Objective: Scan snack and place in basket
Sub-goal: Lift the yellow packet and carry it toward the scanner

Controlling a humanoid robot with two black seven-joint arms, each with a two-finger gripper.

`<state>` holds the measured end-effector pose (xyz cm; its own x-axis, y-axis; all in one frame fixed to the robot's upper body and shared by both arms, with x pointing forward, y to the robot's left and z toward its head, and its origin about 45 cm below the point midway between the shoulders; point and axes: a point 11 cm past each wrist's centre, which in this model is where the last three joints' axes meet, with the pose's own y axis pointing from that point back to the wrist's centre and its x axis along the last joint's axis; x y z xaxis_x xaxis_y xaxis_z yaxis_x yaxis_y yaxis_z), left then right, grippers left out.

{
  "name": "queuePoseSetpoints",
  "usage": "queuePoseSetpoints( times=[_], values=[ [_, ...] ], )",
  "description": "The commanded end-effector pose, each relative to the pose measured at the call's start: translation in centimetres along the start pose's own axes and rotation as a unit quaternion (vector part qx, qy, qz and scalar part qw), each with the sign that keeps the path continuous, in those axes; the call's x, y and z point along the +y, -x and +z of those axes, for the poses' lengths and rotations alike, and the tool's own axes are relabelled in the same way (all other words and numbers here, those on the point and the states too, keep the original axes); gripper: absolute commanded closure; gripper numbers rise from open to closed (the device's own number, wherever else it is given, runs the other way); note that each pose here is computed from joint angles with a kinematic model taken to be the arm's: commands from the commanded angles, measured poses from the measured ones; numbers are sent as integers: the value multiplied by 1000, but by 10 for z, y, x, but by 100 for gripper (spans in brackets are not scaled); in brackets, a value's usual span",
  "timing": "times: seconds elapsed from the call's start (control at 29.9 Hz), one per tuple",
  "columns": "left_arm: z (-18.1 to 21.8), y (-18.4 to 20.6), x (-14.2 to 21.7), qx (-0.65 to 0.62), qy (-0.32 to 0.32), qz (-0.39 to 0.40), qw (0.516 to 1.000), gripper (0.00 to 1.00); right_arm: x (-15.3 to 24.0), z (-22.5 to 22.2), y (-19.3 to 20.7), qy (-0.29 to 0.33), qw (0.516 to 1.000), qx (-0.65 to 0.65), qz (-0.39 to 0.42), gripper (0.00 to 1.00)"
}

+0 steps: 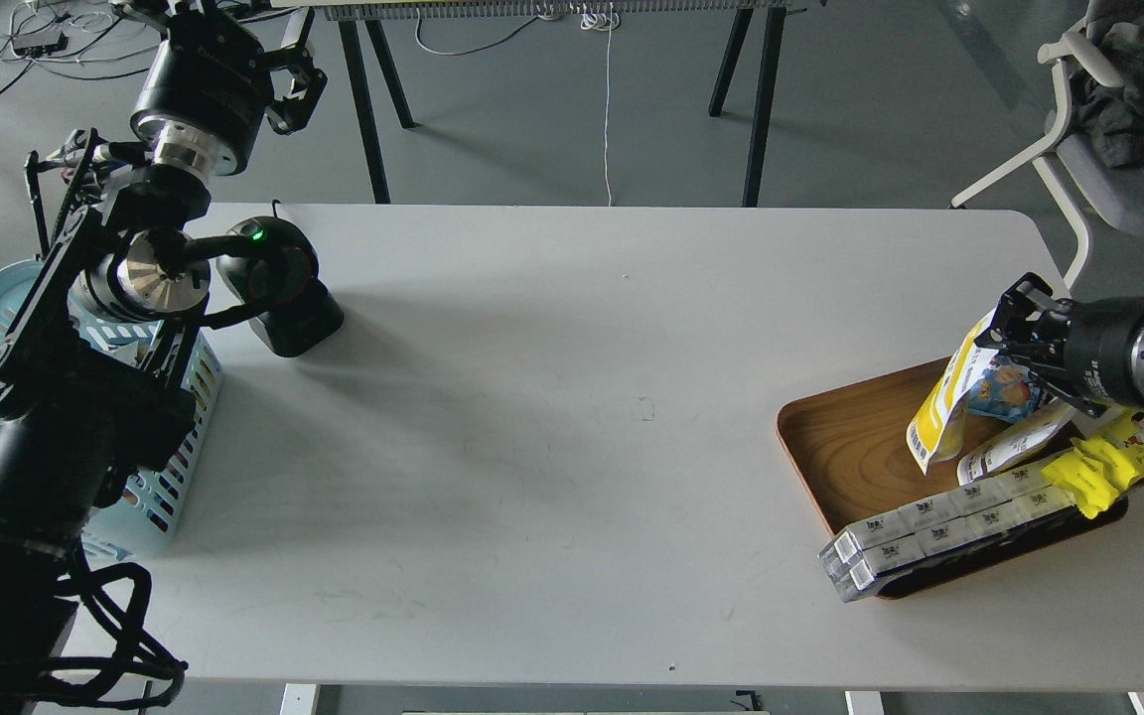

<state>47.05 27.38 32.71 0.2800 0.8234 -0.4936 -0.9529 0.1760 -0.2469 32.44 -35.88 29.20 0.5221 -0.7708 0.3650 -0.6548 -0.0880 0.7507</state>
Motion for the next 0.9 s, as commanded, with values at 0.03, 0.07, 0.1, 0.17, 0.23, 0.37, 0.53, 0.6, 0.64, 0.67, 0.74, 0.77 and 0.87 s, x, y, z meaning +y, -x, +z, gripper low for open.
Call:
queuePoseSetpoints(
  times=[0.03,0.07,0.1,0.17,0.23,0.37,0.53,0.6,0.64,0.67,0.74,0.77,0.87],
  values=[
    [0,1,-1,0,0,-1,1000,0,7,-13,-9,-27,999,-12,10,100],
    [0,1,-1,0,0,-1,1000,0,9,-17,-11,-36,999,-15,13,100],
    [1,1,-1,0,1,-1,1000,0,11,-22,-12,-44,999,-16,14,100],
    [0,1,-1,0,0,-1,1000,0,14,-32,-14,-61,998,-19,17,100],
    [-1,0,0,0,-1,2,1000,0,16,-41,-15,-79,996,-20,20,100],
    [1,0,-2,-2,1,6,1000,0,20,-61,-14,-111,993,-29,16,100],
    [3,1,-3,-2,2,5,1000,0,15,-99,10,-140,988,-56,-23,100],
    [2,1,-3,-2,2,6,1000,0,12,-114,20,-149,986,-66,-29,100],
    [2,1,-3,-2,2,6,1000,0,10,-121,26,-152,985,-73,-32,100],
    [1,0,-2,-2,1,7,1000,0,8,-126,33,-153,984,-80,-37,100],
    [1,0,-2,-2,1,7,1000,0,4,-137,45,-160,982,-93,-47,100],
    [1,0,-2,-2,1,7,1000,0,2,-143,54,-164,980,-96,-56,100],
    [2,1,-3,-2,2,6,1000,0,-6,-154,73,-163,979,-102,-70,100]
  ],
)
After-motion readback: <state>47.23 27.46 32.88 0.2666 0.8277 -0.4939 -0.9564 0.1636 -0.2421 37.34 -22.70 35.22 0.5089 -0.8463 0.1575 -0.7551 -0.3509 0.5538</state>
